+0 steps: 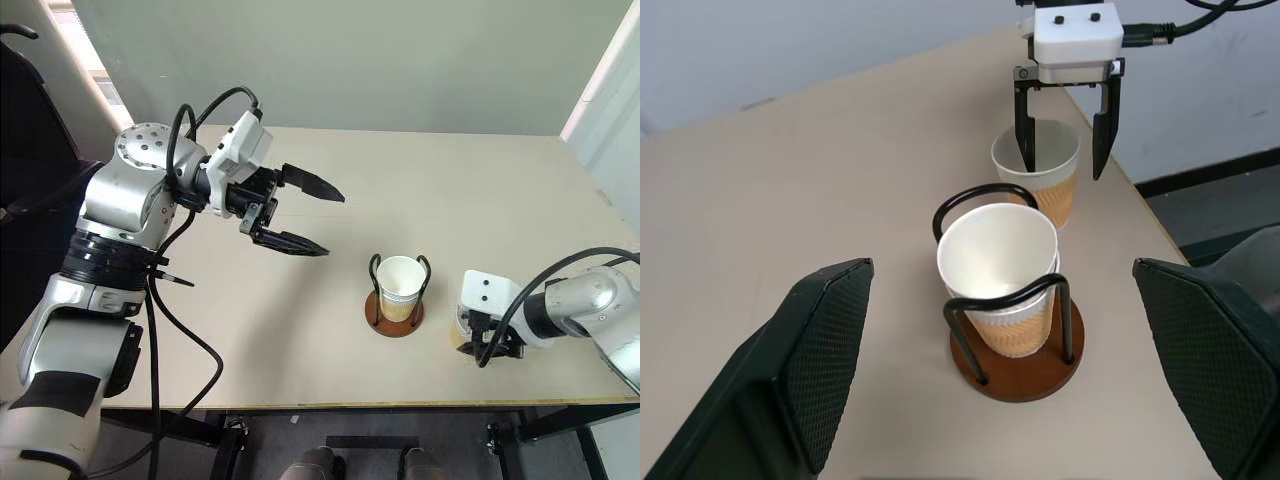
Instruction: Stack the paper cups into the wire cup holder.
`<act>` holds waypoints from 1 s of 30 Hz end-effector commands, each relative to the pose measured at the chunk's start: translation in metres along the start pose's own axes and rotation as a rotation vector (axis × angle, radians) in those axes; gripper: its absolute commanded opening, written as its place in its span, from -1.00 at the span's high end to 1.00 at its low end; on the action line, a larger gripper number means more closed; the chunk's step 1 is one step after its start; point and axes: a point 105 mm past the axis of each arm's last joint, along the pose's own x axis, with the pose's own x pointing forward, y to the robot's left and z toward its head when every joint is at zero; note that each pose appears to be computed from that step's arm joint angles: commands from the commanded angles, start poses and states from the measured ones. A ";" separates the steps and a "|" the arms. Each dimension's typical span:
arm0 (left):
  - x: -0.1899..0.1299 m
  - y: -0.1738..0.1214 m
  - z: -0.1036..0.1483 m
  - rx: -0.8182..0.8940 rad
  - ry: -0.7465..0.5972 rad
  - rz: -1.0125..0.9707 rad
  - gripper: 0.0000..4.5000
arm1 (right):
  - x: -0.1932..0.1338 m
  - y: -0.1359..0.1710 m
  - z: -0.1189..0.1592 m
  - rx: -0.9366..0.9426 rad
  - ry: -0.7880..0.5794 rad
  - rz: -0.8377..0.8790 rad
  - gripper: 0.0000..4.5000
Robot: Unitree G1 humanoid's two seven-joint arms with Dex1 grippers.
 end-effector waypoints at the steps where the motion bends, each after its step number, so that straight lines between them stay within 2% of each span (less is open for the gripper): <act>1: -0.006 -0.002 0.009 0.043 -0.005 0.007 -1.00 | 0.001 -0.003 0.002 -0.044 0.016 -0.023 -0.09; 3: -0.008 -0.002 0.008 0.042 -0.001 0.008 -1.00 | 0.000 -0.004 0.005 -0.051 0.010 -0.023 0.13; 8: -0.015 -0.005 0.006 0.032 -0.023 0.012 -1.00 | -0.011 -0.004 0.012 -0.051 -0.028 -0.019 0.90; 9: -0.016 -0.007 0.006 0.022 -0.033 0.006 -1.00 | -0.015 -0.005 0.016 -0.040 -0.052 -0.018 0.98; 12: -0.021 -0.013 0.006 -0.010 -0.066 -0.006 -1.00 | -0.034 -0.012 0.025 -0.029 -0.091 -0.044 0.98; 15: -0.031 -0.016 0.005 -0.042 -0.084 0.006 -1.00 | -0.066 -0.027 0.038 -0.060 -0.114 -0.120 0.98; 20: -0.037 -0.022 0.000 -0.074 -0.074 0.000 -1.00 | -0.099 -0.042 0.085 -0.207 -0.204 -0.193 0.98; 24: -0.045 -0.025 0.006 -0.104 -0.071 -0.006 -1.00 | -0.098 -0.037 0.130 -0.364 -0.272 -0.142 0.98; 30: -0.057 -0.020 0.020 -0.078 -0.070 0.028 -1.00 | -0.075 -0.022 0.146 -0.447 -0.273 -0.006 0.98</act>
